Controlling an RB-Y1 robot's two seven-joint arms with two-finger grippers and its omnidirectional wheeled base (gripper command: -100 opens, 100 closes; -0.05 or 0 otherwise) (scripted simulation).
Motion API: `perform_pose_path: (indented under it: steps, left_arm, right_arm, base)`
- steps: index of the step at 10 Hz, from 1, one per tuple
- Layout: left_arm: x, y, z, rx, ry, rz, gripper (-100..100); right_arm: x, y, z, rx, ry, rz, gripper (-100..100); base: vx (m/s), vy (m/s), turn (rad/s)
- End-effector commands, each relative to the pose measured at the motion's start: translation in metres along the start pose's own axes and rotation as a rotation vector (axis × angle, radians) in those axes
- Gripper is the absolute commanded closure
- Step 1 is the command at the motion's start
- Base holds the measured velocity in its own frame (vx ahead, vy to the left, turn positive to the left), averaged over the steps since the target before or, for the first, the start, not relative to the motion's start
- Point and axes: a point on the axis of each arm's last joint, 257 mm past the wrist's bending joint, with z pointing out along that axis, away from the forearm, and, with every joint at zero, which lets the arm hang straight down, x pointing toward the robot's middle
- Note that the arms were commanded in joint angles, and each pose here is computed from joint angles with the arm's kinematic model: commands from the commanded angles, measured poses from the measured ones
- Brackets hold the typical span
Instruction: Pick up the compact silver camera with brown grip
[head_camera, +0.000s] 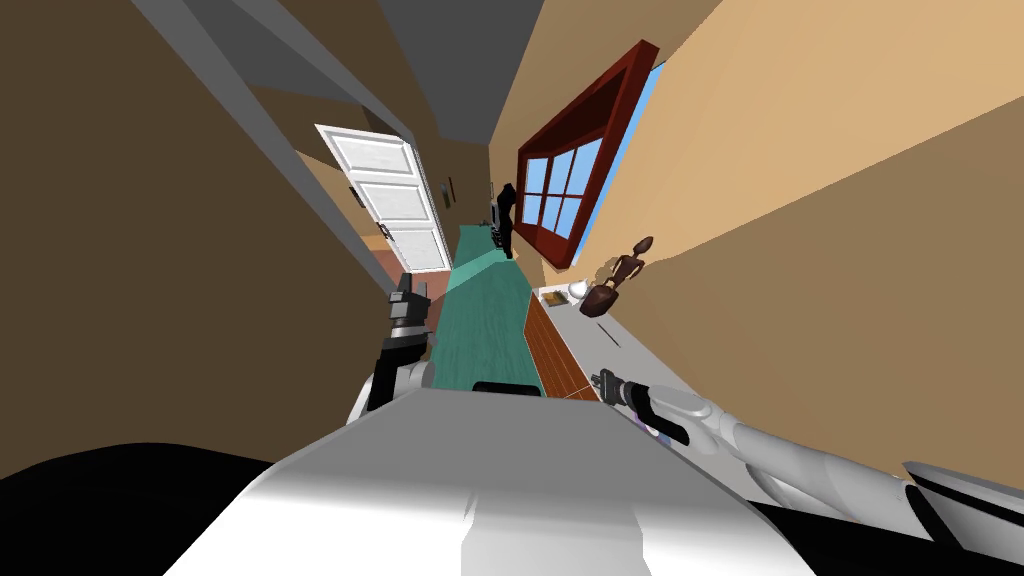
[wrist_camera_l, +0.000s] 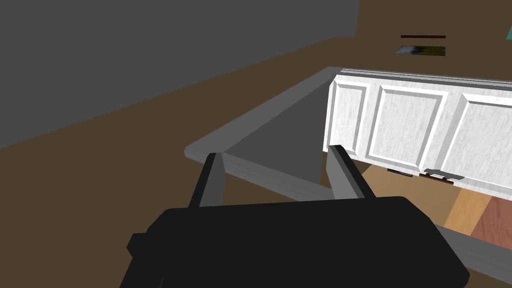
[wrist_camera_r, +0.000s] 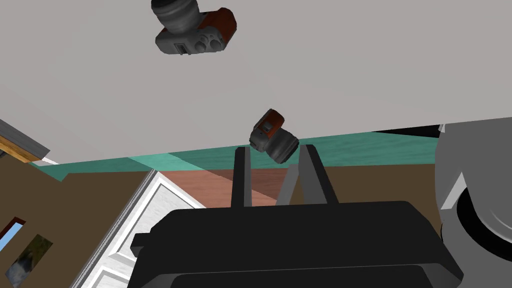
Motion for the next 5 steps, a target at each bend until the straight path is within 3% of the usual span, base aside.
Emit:
perform_pose_path:
  steps: [1, 2, 4, 5]
  left_arm:
    - [0.0, 0.0, 0.0, 0.0, 0.0, 0.0, 0]
    - [0.0, 0.0, 0.0, 0.0, 0.0, 0.0, 0]
    - [0.0, 0.0, 0.0, 0.0, 0.0, 0.0, 0]
    - [0.0, 0.0, 0.0, 0.0, 0.0, 0.0, 0]
  right_arm:
    - [0.0, 0.0, 0.0, 0.0, 0.0, 0.0, 0]
    - [-0.001, -0.005, -0.006, -0.003, -0.003, -0.006, 100]
    - [-0.002, -0.006, -0.009, -0.003, -0.003, -0.009, 100]
    - [-0.002, -0.006, -0.009, -0.003, -0.003, -0.009, 0]
  base:
    - [0.0, 0.0, 0.0]
    - [-0.009, 0.005, -0.07]
    - [-0.01, 0.007, -0.043]
    - [0.0, 0.0, 0.0]
